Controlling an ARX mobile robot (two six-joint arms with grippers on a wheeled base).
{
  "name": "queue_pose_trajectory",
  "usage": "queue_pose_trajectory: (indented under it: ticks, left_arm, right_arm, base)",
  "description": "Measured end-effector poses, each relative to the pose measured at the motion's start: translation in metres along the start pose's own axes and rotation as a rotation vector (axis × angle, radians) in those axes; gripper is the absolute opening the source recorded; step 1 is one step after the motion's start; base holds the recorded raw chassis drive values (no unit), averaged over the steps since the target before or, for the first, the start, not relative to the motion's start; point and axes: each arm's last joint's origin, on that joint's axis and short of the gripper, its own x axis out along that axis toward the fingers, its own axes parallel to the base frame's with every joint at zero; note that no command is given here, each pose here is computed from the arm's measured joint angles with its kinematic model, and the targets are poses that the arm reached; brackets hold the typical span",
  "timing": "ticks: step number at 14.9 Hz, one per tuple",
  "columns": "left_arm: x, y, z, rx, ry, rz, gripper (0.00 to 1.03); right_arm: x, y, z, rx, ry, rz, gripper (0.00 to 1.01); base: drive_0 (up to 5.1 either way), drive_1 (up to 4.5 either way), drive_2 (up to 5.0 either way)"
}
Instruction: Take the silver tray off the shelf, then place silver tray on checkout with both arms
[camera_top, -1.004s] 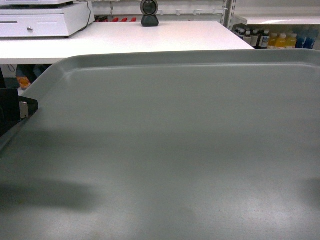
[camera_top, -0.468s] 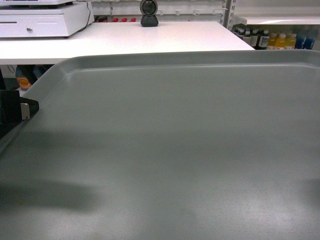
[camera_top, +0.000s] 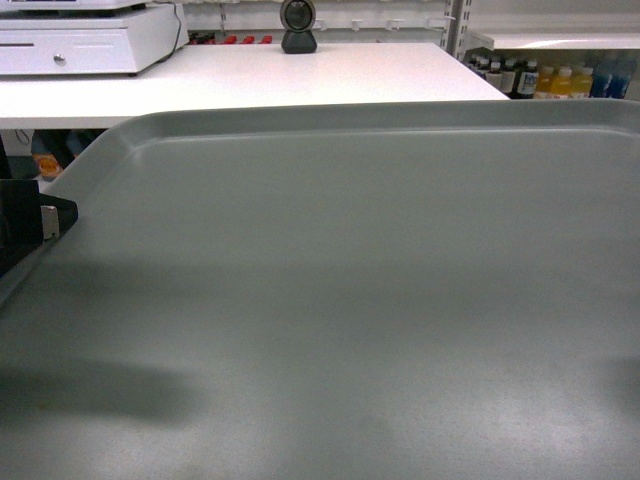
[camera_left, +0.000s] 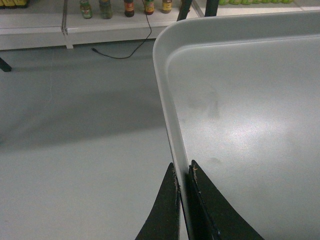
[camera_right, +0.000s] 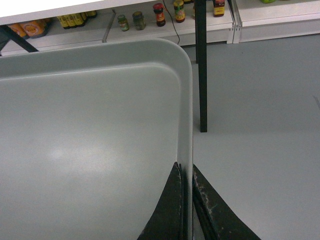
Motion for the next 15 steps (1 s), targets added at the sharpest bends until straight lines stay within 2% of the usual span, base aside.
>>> queue_pose_trajectory:
  ticks: [15]
  left_arm:
    - [0.0001,0.0001,-0.0002,0.000,0.002,-0.001,0.04]
  right_arm:
    - [-0.0001,0.0001,0.0001,-0.001,-0.001,0.001,0.03]
  base:
    - [-5.0,2.48,2.5]
